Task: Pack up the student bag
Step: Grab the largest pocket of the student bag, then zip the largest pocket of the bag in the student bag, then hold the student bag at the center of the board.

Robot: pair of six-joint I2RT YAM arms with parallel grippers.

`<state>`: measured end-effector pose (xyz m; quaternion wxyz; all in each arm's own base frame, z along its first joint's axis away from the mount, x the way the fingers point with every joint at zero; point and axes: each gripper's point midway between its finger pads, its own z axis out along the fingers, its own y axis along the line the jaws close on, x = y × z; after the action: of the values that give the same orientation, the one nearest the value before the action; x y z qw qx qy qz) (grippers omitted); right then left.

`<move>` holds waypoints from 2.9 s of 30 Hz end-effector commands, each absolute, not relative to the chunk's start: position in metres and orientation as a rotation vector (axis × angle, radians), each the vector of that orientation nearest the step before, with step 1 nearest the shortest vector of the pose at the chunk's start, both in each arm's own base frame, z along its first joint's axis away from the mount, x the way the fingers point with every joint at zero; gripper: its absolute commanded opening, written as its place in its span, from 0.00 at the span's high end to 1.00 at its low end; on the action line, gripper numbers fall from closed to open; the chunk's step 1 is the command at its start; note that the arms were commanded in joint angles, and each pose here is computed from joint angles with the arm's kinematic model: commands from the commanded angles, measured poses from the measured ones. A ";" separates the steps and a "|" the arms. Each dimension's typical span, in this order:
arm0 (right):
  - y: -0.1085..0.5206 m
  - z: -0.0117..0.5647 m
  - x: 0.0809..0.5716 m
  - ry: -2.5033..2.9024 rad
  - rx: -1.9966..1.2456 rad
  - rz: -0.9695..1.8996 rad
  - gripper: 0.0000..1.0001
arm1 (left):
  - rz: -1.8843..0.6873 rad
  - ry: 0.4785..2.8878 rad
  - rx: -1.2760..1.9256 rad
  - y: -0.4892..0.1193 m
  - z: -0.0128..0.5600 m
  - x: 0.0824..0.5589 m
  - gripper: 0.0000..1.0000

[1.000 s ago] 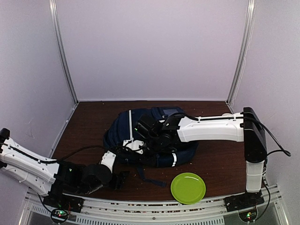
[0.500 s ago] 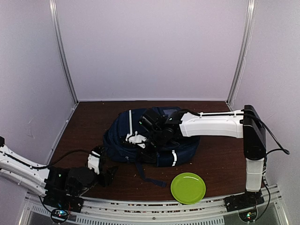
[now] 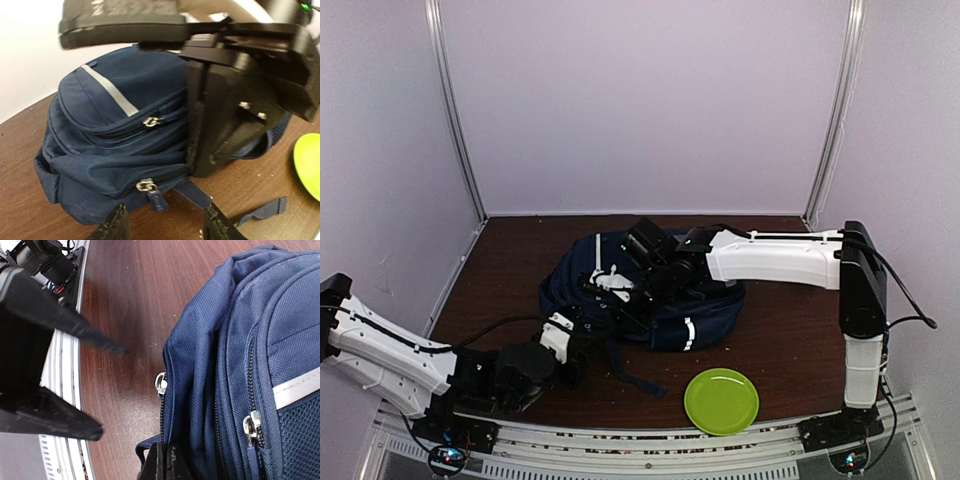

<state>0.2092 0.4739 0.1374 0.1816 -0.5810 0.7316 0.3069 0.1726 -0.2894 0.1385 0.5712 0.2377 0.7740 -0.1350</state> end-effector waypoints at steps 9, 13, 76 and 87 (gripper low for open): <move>0.493 0.194 0.199 1.892 -1.602 1.055 1.00 | -0.317 1.818 0.551 -0.303 0.134 0.200 0.51; 0.492 0.197 0.197 1.885 -1.603 1.068 1.00 | -0.287 1.828 0.524 -0.298 0.131 0.207 0.57; 0.418 0.161 0.204 1.775 -1.828 0.553 0.52 | -0.691 1.858 0.519 -0.294 0.139 0.189 1.00; 0.462 0.128 0.226 1.722 -1.866 0.431 0.50 | -0.740 1.860 0.519 -0.298 0.138 0.190 1.00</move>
<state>0.2093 0.4467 0.1278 0.2456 -0.6917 0.6522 0.1892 0.1864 -0.2865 0.1138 0.4910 0.2350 0.7958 -0.2653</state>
